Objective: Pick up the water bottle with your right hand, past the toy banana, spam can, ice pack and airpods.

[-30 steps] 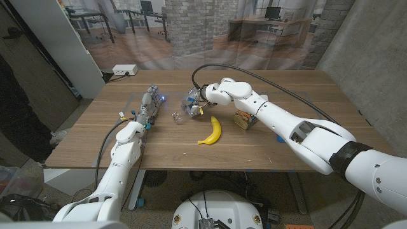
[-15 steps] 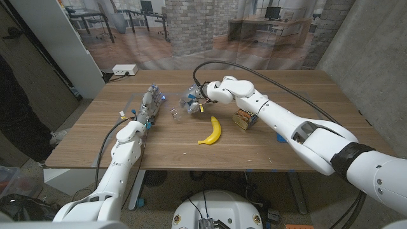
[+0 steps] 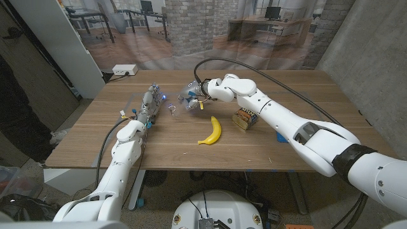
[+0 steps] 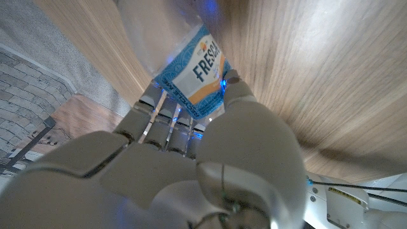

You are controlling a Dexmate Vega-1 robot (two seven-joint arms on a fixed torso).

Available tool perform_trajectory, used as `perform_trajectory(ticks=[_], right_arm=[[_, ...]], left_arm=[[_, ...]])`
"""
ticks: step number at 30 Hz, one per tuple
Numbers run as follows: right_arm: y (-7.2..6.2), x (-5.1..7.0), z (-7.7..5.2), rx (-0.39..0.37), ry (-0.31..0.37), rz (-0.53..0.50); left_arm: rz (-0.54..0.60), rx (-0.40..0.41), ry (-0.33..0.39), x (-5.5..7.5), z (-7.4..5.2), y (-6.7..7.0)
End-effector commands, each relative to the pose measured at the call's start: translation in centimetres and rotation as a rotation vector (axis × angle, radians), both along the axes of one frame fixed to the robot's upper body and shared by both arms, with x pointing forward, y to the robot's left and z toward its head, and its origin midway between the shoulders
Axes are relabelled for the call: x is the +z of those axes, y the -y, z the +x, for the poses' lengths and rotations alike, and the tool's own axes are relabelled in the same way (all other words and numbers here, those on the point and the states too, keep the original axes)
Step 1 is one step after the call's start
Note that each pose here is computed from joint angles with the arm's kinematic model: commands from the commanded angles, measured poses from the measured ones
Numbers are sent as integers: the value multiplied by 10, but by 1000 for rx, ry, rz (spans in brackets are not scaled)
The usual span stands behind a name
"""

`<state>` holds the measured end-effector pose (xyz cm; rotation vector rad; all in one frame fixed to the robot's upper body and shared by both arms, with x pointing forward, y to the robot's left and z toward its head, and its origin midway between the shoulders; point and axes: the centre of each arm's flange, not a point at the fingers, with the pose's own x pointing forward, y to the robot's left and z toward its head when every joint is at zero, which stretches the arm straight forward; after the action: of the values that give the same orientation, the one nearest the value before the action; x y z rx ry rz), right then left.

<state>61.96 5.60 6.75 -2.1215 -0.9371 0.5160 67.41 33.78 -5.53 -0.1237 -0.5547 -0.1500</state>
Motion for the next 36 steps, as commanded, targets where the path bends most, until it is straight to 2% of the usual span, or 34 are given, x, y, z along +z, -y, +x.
perform_trajectory(ticks=[1, 36], right_arm=[[-1, 9, -10, 26, 19, 26], [5, 37, -21, 58, 96, 107]], left_arm=[[8, 2, 6, 5, -1, 0], [10, 4, 15, 5, -7, 1]])
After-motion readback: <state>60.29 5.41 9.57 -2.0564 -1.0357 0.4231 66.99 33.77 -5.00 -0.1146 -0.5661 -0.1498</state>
